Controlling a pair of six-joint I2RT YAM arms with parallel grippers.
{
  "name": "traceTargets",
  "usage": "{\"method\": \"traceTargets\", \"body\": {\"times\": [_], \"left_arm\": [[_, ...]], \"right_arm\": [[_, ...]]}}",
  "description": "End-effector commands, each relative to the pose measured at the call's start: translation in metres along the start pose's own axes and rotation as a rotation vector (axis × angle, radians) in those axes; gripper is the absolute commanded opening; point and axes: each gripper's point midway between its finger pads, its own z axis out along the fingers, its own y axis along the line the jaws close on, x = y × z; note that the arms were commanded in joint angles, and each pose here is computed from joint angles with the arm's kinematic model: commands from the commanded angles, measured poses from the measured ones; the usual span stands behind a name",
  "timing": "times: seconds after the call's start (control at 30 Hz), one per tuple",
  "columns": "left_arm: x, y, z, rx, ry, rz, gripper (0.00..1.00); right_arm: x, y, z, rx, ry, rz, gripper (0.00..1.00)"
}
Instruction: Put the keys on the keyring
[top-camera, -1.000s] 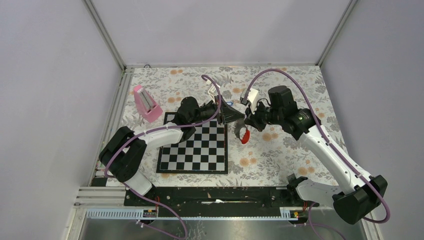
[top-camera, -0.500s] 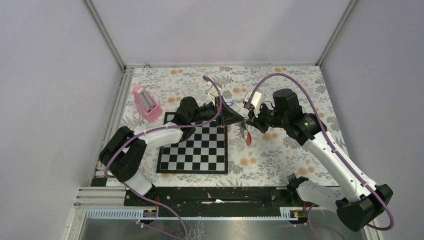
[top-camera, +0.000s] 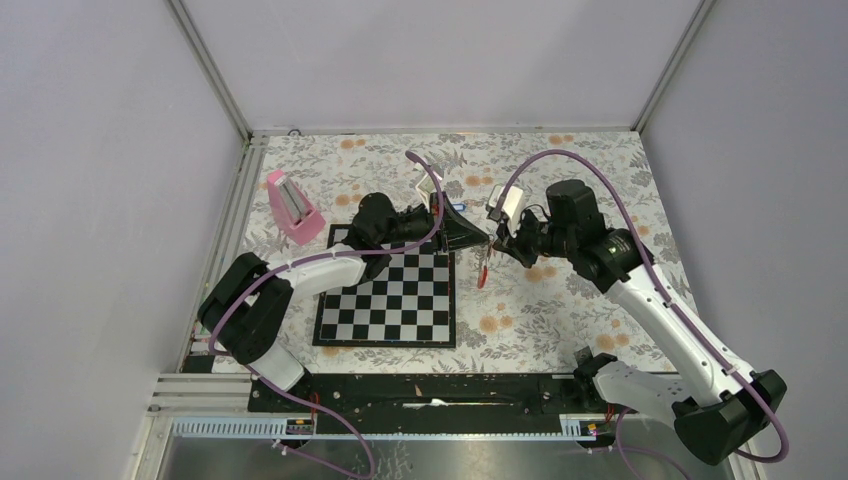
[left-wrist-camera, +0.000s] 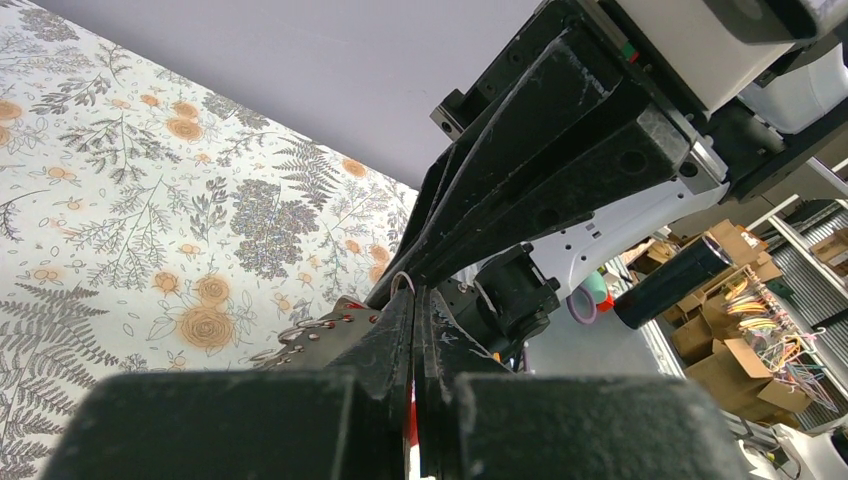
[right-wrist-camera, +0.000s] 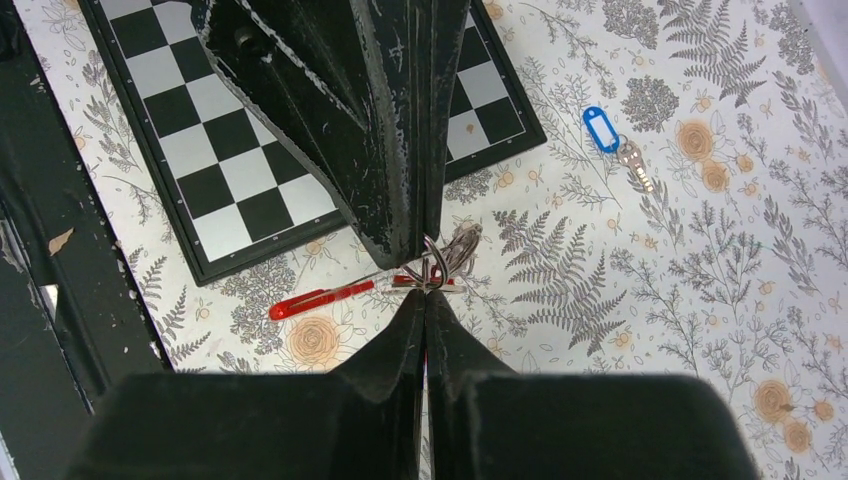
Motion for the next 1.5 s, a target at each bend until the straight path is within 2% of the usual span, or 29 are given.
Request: {"method": "traceTargets", "body": {"times": [0.0, 0.17, 0.53, 0.77, 1.07, 1.47], "left_arm": [[-0.034, -0.033, 0.003, 0.105, -0.061, 0.136, 0.00], [-0.034, -0.034, 0.002, 0.109, -0.054, 0.146, 0.00], [-0.027, -0.054, -0.002, 0.228, -0.007, 0.242, 0.00], [-0.020, -0.058, -0.006, 0.258, 0.028, 0.295, 0.00], [-0.017, -0.060, -0.007, 0.272, 0.043, 0.316, 0.00], [-0.011, -0.061, -0.010, 0.287, 0.054, 0.327, 0.00]], "right_arm": [[-0.004, -0.004, -0.007, 0.032, -0.017, -0.033, 0.04], [-0.004, -0.004, -0.010, 0.035, -0.017, -0.048, 0.09], [-0.024, 0.016, -0.021, -0.070, -0.086, -0.065, 0.32], [-0.031, 0.034, -0.028, -0.169, -0.119, -0.099, 0.37], [-0.035, 0.037, -0.031, -0.196, -0.128, -0.108, 0.36], [-0.037, 0.036, -0.021, -0.225, -0.131, -0.077, 0.22]]}}
